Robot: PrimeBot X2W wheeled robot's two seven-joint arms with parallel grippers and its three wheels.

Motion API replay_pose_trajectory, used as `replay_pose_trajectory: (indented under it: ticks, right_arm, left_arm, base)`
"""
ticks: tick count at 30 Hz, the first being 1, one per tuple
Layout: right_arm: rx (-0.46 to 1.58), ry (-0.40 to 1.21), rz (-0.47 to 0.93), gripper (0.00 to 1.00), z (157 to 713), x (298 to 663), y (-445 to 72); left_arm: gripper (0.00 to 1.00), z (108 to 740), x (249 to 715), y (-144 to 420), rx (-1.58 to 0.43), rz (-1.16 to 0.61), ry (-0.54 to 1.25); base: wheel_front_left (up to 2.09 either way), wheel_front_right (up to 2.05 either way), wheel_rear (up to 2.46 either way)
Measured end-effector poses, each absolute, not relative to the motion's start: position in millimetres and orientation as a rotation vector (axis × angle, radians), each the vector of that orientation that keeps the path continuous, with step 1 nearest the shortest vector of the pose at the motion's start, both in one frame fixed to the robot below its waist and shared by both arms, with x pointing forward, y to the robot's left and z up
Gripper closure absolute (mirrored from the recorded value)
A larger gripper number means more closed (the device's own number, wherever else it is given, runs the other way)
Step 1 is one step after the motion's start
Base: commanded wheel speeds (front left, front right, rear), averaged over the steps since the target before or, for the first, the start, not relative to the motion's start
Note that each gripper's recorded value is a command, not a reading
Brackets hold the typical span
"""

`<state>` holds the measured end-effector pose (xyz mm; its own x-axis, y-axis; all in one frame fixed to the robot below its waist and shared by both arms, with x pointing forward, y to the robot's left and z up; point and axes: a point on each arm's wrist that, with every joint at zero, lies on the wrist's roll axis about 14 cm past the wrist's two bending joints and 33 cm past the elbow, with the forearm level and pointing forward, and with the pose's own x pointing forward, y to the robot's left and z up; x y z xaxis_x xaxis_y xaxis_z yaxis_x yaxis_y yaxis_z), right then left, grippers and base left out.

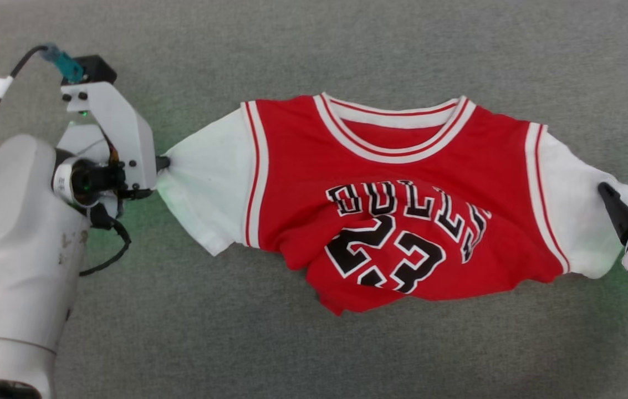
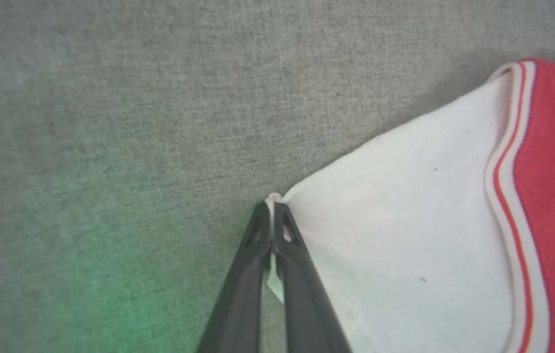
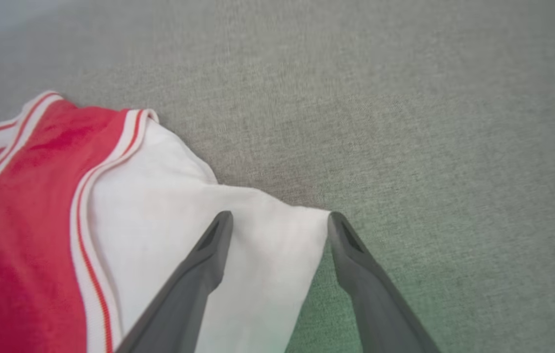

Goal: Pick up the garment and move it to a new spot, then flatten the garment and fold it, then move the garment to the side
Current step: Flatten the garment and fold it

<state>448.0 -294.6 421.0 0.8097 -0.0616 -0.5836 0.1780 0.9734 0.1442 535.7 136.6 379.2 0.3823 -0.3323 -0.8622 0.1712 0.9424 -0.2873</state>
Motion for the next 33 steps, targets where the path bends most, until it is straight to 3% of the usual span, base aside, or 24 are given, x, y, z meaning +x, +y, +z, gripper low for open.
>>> replay_pose_trajectory:
  ticks: [9, 10, 11, 22, 26, 33]
  right_arm:
    - [0.283, 0.876, -0.132, 0.02, 381.8, 449.2, -285.4]
    - [0.291, 0.898, -0.132, 0.69, 379.6, 449.0, -285.0]
    - [0.289, 0.917, -0.132, 1.0, 378.4, 449.4, -285.4]
    - [0.306, 1.032, -0.136, 1.0, 398.2, 459.8, -281.5]
    - [0.295, 0.904, -0.087, 1.0, 445.3, 494.7, -268.9]
    - [0.226, 0.59, 0.005, 1.0, 545.8, 542.3, -241.2]
  left_arm:
    - [1.0, 374.0, 539.2, 137.7, -0.173, -0.324, 1.135]
    - [1.0, 373.2, 538.9, 137.9, -0.172, -0.325, 1.136]
    - [1.0, 372.9, 539.2, 137.9, -0.173, -0.325, 1.135]
    - [1.0, 392.6, 539.6, 135.5, -0.208, -0.312, 1.1]
    - [1.0, 418.1, 546.3, 124.7, -0.212, -0.331, 1.022]
    - [1.0, 519.4, 579.2, 128.0, -0.193, -0.324, 0.705]
  base:
    - [0.0, 0.0, 0.0]
    - [0.0, 0.0, 0.0]
    - [0.0, 0.0, 0.0]
    - [0.0, 0.0, 0.0]
    - [0.0, 0.0, 0.0]
    - [0.0, 0.0, 0.0]
